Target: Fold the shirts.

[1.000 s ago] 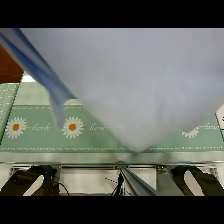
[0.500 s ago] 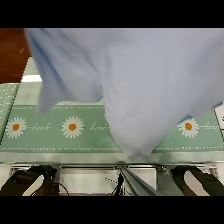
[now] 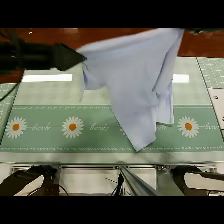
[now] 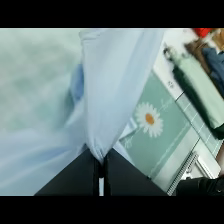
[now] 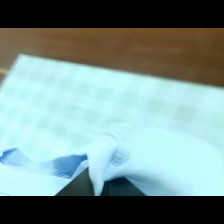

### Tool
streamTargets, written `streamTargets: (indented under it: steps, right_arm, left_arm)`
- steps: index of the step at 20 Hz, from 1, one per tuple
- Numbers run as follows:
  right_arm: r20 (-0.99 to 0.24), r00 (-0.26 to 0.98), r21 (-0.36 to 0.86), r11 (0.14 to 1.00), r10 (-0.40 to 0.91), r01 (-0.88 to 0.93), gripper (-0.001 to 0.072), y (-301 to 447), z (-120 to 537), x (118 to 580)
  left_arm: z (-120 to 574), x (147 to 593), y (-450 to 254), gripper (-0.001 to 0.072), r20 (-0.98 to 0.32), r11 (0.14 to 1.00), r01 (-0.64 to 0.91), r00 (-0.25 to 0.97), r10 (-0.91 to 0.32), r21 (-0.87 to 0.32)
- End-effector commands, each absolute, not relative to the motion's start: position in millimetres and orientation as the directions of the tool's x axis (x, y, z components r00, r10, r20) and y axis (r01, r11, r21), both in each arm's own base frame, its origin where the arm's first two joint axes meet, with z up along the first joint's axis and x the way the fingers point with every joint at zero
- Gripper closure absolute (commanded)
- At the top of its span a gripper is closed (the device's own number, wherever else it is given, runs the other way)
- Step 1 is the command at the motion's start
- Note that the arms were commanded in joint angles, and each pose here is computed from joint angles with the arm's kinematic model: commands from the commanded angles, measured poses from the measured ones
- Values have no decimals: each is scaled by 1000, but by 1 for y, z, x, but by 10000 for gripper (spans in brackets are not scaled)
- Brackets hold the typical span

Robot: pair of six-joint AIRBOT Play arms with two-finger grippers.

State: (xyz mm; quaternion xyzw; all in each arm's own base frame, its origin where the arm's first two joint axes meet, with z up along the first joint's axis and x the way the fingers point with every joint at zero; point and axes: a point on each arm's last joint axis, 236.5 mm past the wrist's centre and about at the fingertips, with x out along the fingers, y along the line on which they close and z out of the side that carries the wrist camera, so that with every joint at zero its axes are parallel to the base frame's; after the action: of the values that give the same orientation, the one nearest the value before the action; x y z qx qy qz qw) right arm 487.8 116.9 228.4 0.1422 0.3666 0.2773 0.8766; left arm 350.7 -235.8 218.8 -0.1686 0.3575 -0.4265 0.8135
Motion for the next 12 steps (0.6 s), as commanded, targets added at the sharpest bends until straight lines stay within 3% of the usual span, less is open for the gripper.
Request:
streamTargets:
  steps: [1,3,4,5,6,9,12]
  right_arm:
    - [-750,437,423,869,496,-258,685,114,118,513]
    - [-772,404,446,871,491,-206,683,112,95,517]
    - [-772,401,454,869,493,-196,593,111,94,517]
    - [-766,396,464,862,506,-204,361,110,98,515]
    - [-754,391,472,850,527,-235,259,108,107,509]
    - [-789,389,401,879,475,-260,259,63,140,474]
    - [-935,304,178,983,185,-49,258,-43,139,412]
  left_arm:
    - [134,367,-239,683,-538,598,461,272,-798,-655]
    - [106,367,-240,683,-566,603,415,225,-793,-681]
    - [99,365,-240,683,-575,603,407,205,-792,-686]
    - [97,365,-240,682,-579,605,405,201,-790,-685]
    - [97,365,-240,683,-579,603,417,200,-791,-680]
    - [95,354,-239,683,-591,590,443,155,-792,-675]
    - [83,345,-231,683,-641,614,457,115,-759,-644]
